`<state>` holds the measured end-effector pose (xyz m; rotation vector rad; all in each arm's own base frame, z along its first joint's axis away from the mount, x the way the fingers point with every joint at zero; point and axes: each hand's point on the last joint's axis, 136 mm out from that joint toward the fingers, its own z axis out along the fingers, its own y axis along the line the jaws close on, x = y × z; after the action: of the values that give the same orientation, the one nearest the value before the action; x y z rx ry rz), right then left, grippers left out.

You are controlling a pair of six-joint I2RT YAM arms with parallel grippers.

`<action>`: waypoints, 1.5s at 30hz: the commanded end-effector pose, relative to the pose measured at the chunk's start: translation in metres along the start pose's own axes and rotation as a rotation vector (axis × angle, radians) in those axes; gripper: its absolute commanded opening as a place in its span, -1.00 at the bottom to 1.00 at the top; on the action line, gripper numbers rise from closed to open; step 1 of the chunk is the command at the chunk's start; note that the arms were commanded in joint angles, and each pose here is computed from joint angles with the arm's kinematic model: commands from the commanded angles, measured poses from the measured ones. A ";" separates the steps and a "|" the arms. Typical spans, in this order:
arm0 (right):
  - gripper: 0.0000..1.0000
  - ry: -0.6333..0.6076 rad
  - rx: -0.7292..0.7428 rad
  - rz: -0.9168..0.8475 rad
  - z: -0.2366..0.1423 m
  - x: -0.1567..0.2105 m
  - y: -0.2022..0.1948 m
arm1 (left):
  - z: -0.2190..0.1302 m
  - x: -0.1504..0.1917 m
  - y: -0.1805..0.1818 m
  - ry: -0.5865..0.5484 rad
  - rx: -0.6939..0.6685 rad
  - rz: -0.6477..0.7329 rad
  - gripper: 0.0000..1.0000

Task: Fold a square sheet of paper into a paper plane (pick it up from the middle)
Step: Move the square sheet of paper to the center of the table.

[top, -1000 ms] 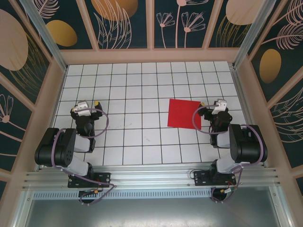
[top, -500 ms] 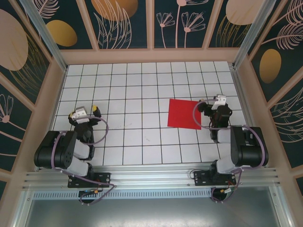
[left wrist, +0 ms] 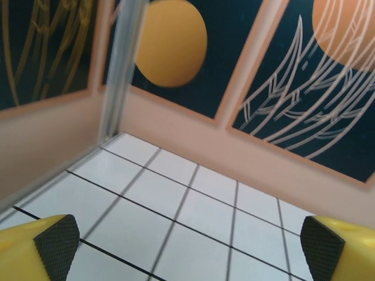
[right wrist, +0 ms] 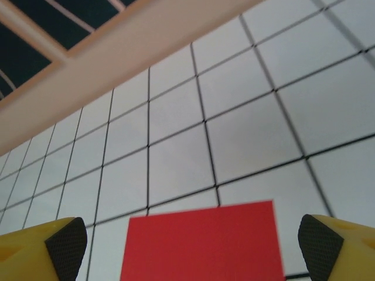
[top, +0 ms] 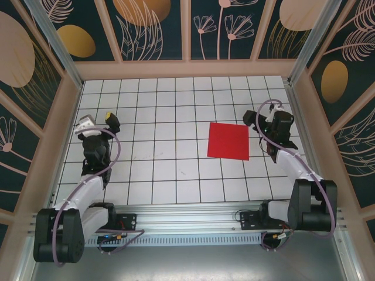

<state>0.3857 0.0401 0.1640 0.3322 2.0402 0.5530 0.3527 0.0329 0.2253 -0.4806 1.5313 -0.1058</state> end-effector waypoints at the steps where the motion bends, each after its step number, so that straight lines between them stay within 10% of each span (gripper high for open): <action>1: 0.86 0.228 -0.082 0.119 0.002 0.050 0.032 | -0.007 0.053 0.006 0.274 -0.028 -0.110 0.98; 17: 0.50 0.491 0.063 0.008 0.051 0.137 0.068 | -0.043 0.097 -0.060 0.528 0.375 -0.340 0.97; 31: 0.50 0.645 0.179 -0.088 0.092 0.188 0.070 | -0.063 0.150 -0.054 0.762 0.358 -0.336 0.97; 45: 0.50 0.708 0.039 -0.169 0.082 0.234 0.158 | -0.075 0.157 -0.071 0.798 0.422 -0.355 0.97</action>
<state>0.3518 0.2883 0.0331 -0.0267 2.6836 0.5659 0.3050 -0.0953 0.1033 -0.4085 2.1068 -0.9345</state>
